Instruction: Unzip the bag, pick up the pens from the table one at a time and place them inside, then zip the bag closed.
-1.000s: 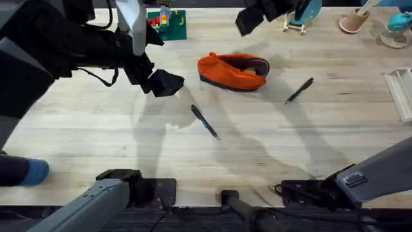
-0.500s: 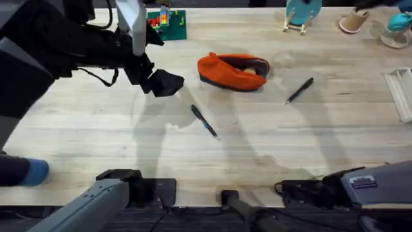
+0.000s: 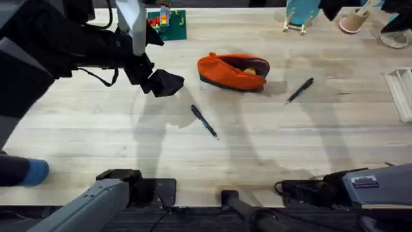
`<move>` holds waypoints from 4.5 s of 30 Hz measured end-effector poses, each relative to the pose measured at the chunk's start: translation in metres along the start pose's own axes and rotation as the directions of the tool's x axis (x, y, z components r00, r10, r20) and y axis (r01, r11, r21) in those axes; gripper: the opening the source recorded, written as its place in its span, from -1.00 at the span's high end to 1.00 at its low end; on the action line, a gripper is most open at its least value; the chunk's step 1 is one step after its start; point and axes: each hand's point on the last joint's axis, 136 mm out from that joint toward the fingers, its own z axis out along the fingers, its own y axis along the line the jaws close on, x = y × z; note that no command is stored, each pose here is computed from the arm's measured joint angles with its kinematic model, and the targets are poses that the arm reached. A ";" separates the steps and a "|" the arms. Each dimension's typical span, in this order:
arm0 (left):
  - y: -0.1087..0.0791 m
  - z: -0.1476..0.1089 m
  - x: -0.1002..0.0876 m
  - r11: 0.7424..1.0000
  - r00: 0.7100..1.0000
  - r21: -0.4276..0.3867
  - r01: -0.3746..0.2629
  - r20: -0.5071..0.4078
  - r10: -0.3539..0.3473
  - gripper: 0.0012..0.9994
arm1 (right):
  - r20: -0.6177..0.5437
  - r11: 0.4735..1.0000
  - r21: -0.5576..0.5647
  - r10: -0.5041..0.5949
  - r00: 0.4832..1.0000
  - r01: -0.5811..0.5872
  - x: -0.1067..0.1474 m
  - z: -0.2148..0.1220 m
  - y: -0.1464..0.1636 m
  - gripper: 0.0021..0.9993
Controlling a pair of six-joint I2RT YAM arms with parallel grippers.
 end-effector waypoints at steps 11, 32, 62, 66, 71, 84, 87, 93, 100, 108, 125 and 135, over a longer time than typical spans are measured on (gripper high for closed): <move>0.000 0.000 0.000 1.000 1.000 0.000 0.000 0.000 0.000 -0.99 | -0.005 0.993 -0.005 0.119 0.993 -0.119 0.001 0.000 0.001 -0.99; 0.000 0.000 0.000 1.000 1.000 0.000 0.000 0.000 0.000 -0.99 | -0.210 0.972 -0.014 0.225 0.951 -0.233 0.057 0.091 0.020 -0.99; 0.000 0.000 0.000 1.000 1.000 0.000 0.000 0.000 0.000 -0.99 | -0.314 0.913 0.055 0.401 0.860 -0.405 0.101 0.174 -0.018 -0.99; 0.000 0.000 0.000 1.000 1.000 0.000 0.000 0.000 0.000 -0.99 | -0.296 0.917 0.028 0.389 0.873 -0.399 0.095 0.176 -0.015 -0.99; 0.000 0.000 0.000 1.000 1.000 0.000 0.000 0.000 0.000 -0.99 | -0.309 0.922 0.040 0.379 0.872 -0.386 0.098 0.185 -0.013 -0.99; 0.000 0.000 0.000 1.000 1.000 0.000 0.000 0.000 0.000 -0.99 | -0.379 0.931 0.106 0.362 0.852 -0.349 0.118 0.212 -0.012 -0.90; 0.000 0.000 0.000 1.000 1.000 0.000 0.000 0.000 0.000 -0.99 | -0.386 0.931 0.098 0.361 0.849 -0.352 0.119 0.212 -0.009 -0.64; 0.000 0.000 0.000 1.000 1.000 0.000 0.000 0.000 0.000 -0.99 | -0.394 0.931 0.097 0.359 0.846 -0.351 0.119 0.213 -0.008 0.17; 0.000 0.000 0.000 1.000 1.000 0.000 0.000 0.000 0.000 -0.99 | -0.392 0.933 0.096 0.356 0.848 -0.347 0.117 0.213 -0.008 0.92; 0.000 0.000 0.000 1.000 1.000 0.000 0.000 0.000 0.000 -0.99 | -0.392 0.937 0.092 0.345 0.853 -0.337 0.117 0.213 -0.008 0.94; 0.000 0.000 0.000 1.000 1.000 0.000 0.000 0.000 0.000 -0.99 | -0.413 0.967 0.064 0.250 0.876 -0.246 0.120 0.210 -0.010 0.94; 0.000 0.000 0.000 1.000 1.000 0.000 0.000 0.000 0.000 -0.99 | -0.398 0.982 0.021 0.181 0.899 -0.189 0.090 0.189 -0.005 0.94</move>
